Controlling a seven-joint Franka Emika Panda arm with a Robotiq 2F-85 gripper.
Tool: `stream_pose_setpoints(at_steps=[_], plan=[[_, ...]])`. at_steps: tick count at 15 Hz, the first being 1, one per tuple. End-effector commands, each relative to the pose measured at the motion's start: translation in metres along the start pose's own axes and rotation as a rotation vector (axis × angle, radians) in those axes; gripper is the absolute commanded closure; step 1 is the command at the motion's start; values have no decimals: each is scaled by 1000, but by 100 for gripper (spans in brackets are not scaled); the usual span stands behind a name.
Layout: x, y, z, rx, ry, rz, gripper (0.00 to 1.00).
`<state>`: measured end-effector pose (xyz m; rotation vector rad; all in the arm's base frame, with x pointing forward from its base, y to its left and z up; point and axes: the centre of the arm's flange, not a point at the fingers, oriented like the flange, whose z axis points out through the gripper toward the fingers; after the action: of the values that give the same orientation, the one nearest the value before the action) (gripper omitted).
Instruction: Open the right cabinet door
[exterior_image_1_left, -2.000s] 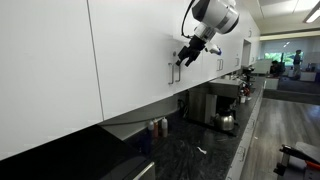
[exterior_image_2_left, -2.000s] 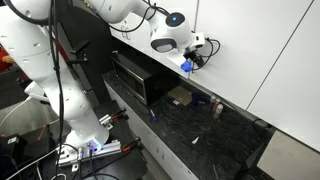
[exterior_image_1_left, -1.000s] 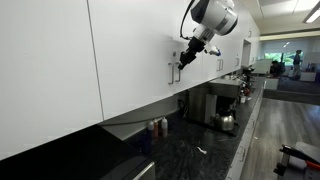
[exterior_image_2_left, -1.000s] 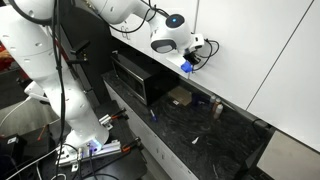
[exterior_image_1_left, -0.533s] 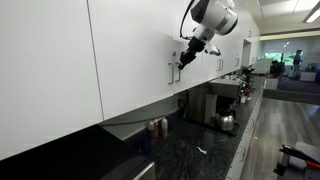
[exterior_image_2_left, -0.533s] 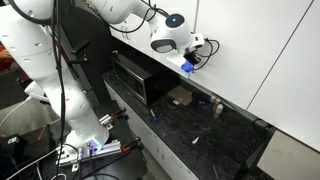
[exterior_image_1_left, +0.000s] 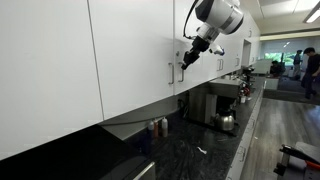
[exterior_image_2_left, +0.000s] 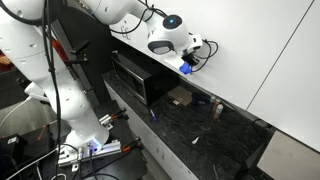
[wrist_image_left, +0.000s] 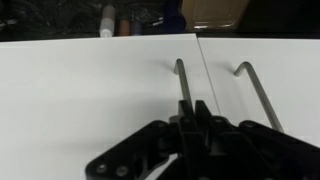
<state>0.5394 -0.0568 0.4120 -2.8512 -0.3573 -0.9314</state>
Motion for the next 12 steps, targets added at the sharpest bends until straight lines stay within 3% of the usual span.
stream_pose_setpoints(at_steps=[1, 12], plan=[[-28, 8, -34, 27, 30, -17, 97], [-77, 54, -74, 215, 43, -105, 97]])
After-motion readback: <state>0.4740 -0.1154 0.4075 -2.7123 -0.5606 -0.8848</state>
